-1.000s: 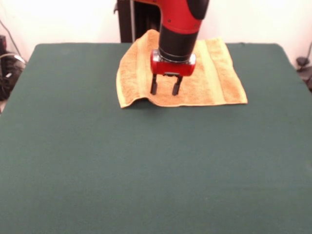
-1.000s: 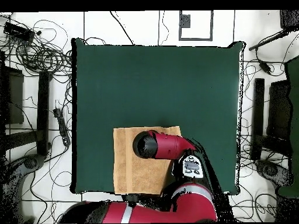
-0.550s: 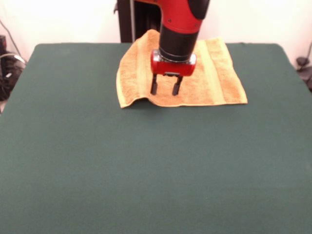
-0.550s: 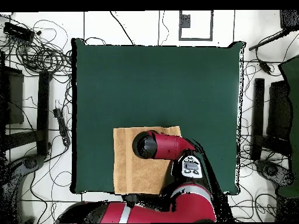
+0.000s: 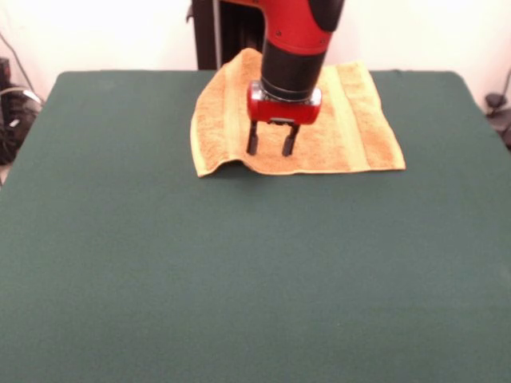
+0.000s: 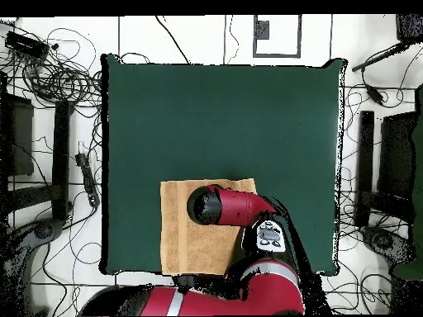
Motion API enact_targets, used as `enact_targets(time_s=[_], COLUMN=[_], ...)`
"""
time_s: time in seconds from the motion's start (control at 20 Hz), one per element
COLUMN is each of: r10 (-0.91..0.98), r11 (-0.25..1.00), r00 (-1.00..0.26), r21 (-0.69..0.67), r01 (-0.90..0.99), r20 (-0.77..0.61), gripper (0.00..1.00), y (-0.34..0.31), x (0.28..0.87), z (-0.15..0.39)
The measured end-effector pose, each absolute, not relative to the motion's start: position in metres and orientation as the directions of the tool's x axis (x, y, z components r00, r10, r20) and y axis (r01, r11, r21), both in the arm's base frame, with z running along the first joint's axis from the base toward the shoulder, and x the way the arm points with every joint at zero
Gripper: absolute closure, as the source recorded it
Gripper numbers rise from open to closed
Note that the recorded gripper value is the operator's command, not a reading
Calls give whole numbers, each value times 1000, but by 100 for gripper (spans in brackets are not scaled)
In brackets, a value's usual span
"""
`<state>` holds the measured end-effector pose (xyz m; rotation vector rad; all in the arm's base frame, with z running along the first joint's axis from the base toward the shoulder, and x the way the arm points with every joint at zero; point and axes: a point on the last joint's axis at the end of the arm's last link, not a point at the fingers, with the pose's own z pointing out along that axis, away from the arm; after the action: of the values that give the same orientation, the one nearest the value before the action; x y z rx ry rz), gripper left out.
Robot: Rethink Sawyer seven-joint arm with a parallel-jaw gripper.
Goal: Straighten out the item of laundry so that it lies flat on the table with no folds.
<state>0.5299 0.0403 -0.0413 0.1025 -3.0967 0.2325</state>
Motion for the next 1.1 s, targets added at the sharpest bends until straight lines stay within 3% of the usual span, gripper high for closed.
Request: enact_targets(time_s=[1.1], r10=[-55], r11=[987], r00=[-998], r21=[-153], r01=[-58], r20=[26], gripper=[0], y=[41], x=[528], z=[-41])
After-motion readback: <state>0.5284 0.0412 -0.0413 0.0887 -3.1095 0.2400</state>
